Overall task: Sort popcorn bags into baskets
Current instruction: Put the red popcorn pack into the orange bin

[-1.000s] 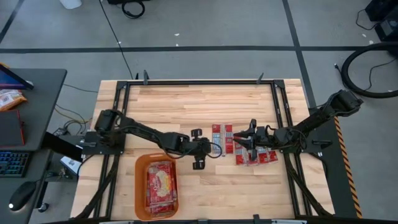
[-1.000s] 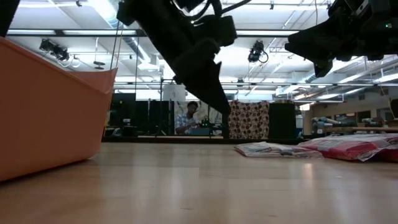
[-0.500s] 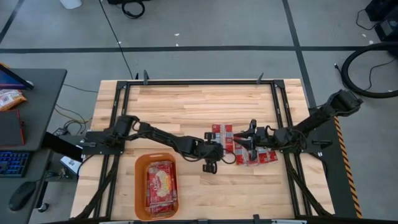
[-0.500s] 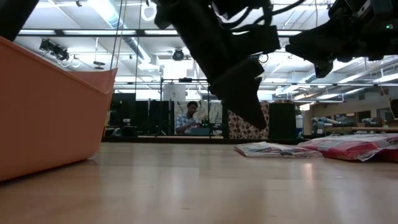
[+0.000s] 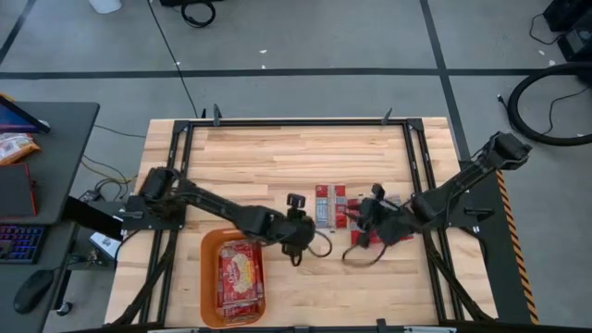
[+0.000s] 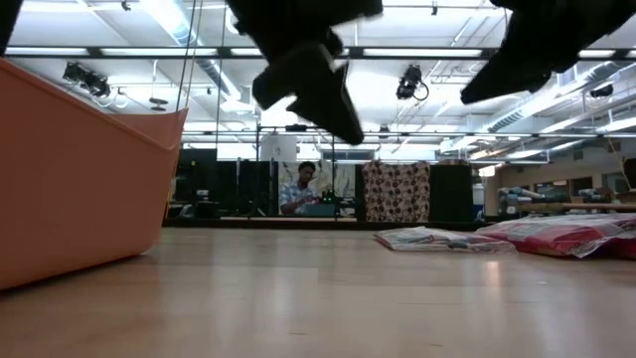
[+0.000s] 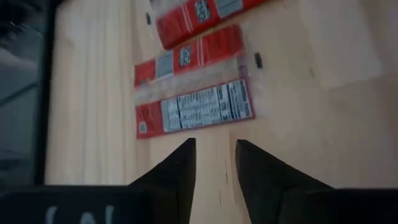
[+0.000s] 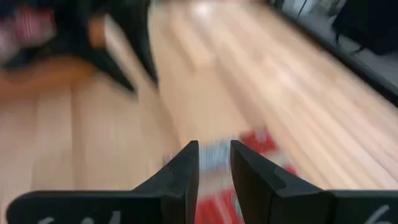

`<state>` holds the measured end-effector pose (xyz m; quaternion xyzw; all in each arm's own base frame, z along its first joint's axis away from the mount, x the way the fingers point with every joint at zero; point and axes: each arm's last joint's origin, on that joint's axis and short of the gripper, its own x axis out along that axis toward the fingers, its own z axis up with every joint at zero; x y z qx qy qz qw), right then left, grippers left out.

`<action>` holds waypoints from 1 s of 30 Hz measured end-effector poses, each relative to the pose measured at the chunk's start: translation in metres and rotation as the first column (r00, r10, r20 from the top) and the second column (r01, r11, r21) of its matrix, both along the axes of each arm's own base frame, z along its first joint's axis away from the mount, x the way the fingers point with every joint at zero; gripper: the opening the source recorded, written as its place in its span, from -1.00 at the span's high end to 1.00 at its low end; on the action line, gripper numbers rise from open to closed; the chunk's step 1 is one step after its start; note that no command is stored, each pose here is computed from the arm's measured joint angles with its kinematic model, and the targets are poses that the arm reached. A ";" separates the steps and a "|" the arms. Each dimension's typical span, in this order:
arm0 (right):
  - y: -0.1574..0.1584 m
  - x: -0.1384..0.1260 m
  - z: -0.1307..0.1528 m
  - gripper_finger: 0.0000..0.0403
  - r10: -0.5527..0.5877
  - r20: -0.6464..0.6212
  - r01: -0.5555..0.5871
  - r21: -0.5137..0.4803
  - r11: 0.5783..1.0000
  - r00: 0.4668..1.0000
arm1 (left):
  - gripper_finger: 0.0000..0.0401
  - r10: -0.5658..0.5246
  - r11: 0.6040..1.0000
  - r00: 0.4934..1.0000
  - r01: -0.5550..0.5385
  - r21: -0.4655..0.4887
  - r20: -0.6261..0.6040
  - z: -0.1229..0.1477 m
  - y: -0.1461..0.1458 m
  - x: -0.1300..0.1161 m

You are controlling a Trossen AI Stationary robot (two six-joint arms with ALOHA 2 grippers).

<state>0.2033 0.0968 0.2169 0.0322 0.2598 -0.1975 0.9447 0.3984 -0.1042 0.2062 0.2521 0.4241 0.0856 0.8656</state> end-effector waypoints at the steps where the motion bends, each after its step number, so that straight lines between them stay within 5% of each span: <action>1: 0.004 0.004 0.000 0.52 0.020 -0.059 -0.020 -0.011 1.000 0.998 | 0.43 -0.006 1.000 0.999 0.006 0.001 0.039 0.002 -0.003 -0.004; 8: 0.044 0.046 -0.015 0.52 0.259 -0.420 -0.236 0.107 0.966 0.870 | 0.45 -0.016 1.000 0.997 0.015 0.020 0.074 0.007 -0.010 -0.034; 17: 0.094 0.063 -0.021 0.52 0.106 -0.759 -0.232 -0.061 0.971 0.642 | 0.45 -0.055 0.998 0.990 0.053 0.025 0.128 0.037 -0.023 -0.057; 23: 0.102 0.059 -0.035 0.47 0.035 -0.877 -0.192 -0.065 0.979 0.478 | 0.45 -0.078 0.996 0.984 0.083 -0.021 0.157 0.059 -0.022 -0.079; 26: 0.105 0.058 -0.040 0.35 0.060 -0.900 -0.147 -0.005 0.989 0.431 | 0.45 -0.087 0.993 0.972 0.102 -0.056 0.217 0.057 -0.018 -0.090; 30: 0.109 0.057 -0.043 0.08 0.064 -0.897 -0.124 0.010 0.992 0.436 | 0.45 -0.072 0.993 0.959 0.094 -0.069 0.273 0.047 -0.008 -0.109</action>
